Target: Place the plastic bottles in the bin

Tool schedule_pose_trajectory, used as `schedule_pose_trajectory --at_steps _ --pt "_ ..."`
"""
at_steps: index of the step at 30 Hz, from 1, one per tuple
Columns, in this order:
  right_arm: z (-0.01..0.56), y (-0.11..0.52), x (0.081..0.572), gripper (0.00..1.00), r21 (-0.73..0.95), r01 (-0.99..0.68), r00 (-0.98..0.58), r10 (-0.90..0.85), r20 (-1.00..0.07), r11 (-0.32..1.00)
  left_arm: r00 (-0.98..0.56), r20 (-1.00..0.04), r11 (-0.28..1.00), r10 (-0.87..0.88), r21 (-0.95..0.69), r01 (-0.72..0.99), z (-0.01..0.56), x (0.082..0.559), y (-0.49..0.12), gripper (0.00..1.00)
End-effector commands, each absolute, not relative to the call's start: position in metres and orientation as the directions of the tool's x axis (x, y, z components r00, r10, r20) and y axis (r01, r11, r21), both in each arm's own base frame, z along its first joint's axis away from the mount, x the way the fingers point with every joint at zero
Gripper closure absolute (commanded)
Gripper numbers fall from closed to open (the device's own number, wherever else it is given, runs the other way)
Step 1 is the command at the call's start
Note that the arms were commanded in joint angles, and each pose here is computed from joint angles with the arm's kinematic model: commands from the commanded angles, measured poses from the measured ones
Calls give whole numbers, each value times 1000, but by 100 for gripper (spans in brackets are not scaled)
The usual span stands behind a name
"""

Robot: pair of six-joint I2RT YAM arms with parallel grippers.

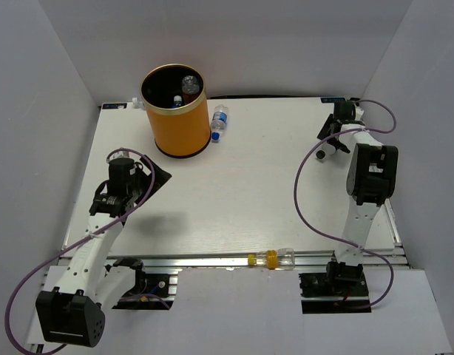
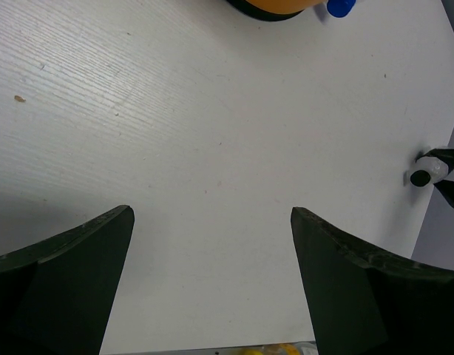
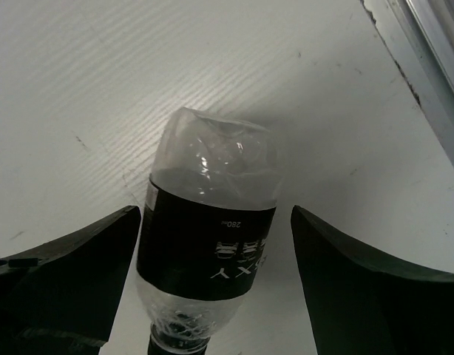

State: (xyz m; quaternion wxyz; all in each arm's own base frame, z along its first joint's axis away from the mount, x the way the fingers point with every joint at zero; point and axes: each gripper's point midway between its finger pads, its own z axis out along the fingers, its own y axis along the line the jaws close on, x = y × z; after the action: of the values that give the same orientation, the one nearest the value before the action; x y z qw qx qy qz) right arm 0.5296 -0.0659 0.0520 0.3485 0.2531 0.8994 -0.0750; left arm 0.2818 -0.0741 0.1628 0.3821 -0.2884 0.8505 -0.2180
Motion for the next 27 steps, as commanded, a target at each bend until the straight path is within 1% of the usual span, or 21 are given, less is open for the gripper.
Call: schedule_pose_trajectory --at_steps 1,2,3,5,6,7,8,10,11,12,14,15,16,17,18,20,21,22,24,26,27 --pt "53 -73 523 14 33 554 -608 432 -666 832 -529 -543 745 -652 -588 -315 169 283 -73 2" --pt "53 -73 521 16 30 546 -613 423 -667 838 -531 -541 746 -652 -583 -322 165 282 -72 2" --pt "51 -69 521 25 41 531 -620 422 -661 846 -526 -544 746 -654 -577 -332 163 282 -70 2" --pt "57 -65 525 39 53 507 -618 406 -673 860 -533 -538 747 -653 -573 -336 161 283 -70 2" --pt "62 -54 529 51 75 474 -620 393 -680 878 -547 -531 749 -648 -578 -326 162 284 -73 2" --pt "69 -45 533 55 89 433 -622 368 -691 897 -551 -527 747 -647 -581 -322 162 284 -75 2" --pt "92 -35 545 57 95 351 -600 301 -741 932 -549 -528 747 -648 -583 -321 163 285 -75 2" --pt "118 15 557 59 134 162 -597 205 -776 978 -545 -533 749 -647 -580 -322 160 283 -74 2" --pt "145 33 567 59 136 83 -560 159 -813 987 -545 -534 749 -647 -579 -323 159 283 -73 2" --pt "161 74 568 59 112 -58 -547 62 -835 992 -545 -533 749 -647 -578 -324 158 281 -73 2" --pt "207 118 576 58 77 -192 -455 -20 -890 978 -551 -532 751 -643 -579 -317 157 280 -74 2" --pt "222 160 571 58 58 -291 -410 -69 -909 955 -552 -534 753 -640 -579 -313 158 279 -74 2" --pt "236 185 570 58 71 -358 -372 -72 -925 931 -546 -539 753 -641 -579 -312 160 279 -73 2" --pt "272 209 574 59 74 -421 -285 -55 -957 904 -542 -542 753 -643 -579 -314 161 279 -72 2" --pt "288 242 566 58 100 -495 -256 -34 -966 863 -540 -545 753 -642 -579 -312 162 278 -72 2" --pt "310 274 568 58 106 -557 -201 -10 -979 824 -532 -554 755 -641 -581 -304 166 278 -71 2" --pt "352 298 564 58 89 -597 -104 34 -994 797 -530 -557 756 -639 -582 -300 168 277 -71 2" --pt "354 312 565 58 93 -615 -89 49 -995 783 -525 -562 755 -640 -585 -295 171 277 -71 2" --pt "399 348 555 57 60 -665 42 117 -992 744 -519 -568 757 -639 -584 -293 173 278 -70 2" --pt "418 378 539 56 18 -700 131 152 -980 714 -513 -574 759 -638 -583 -291 177 279 -69 2" --pt "436 385 536 53 -7 -686 207 185 -961 727 -512 -576 759 -637 -583 -289 179 279 -69 2"
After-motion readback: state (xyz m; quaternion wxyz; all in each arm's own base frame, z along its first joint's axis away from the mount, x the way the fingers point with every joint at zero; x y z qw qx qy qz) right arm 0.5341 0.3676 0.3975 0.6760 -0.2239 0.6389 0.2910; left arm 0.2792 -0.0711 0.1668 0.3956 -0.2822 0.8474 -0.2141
